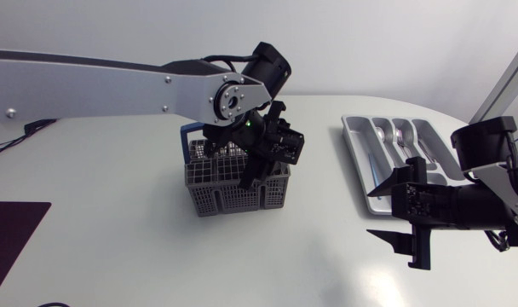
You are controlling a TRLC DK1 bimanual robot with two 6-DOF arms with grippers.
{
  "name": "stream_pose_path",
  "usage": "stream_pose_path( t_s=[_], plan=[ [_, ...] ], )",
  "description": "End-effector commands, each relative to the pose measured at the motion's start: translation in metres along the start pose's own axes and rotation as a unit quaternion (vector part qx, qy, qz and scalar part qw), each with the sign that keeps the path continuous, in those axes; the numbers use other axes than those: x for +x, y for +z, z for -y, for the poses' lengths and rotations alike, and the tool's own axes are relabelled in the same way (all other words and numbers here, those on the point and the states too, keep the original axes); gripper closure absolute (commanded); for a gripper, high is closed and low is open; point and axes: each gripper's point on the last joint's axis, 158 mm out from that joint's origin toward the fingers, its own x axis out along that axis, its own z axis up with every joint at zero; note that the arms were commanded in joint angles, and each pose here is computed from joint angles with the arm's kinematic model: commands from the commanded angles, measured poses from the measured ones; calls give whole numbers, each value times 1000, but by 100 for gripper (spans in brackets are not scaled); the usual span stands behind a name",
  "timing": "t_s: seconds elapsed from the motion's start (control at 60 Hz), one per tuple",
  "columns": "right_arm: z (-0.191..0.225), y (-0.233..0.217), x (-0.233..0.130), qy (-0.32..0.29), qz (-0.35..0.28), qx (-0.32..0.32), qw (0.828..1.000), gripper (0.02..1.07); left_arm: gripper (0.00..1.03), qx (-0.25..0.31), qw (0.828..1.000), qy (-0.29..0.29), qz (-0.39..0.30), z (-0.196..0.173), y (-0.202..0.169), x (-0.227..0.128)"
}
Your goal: Unload the cutlery basket into the drawer organizer.
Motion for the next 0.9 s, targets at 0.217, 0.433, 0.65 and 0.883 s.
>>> stream_pose_path(
  t_s=[0.217, 0.433, 0.65, 0.883],
  plan=[
    [-17, -3, 3, 12, -2, 9, 1000, 23, 76, 25, 1000, -6, 0, 1, 3, 10],
    [-21, -4, 4, 16, -2, 10, 1000, 23, 81, 27, 1000, -7, 2, 3, 6, 14],
    [-21, -1, 3, 13, 1, 9, 1000, 23, 86, 23, 1000, -3, 6, 2, 11, 9],
    [-23, 7, -1, 8, 5, 3, 1000, 23, 86, -5, 1000, 19, 14, -8, 17, -14]
  ],
)
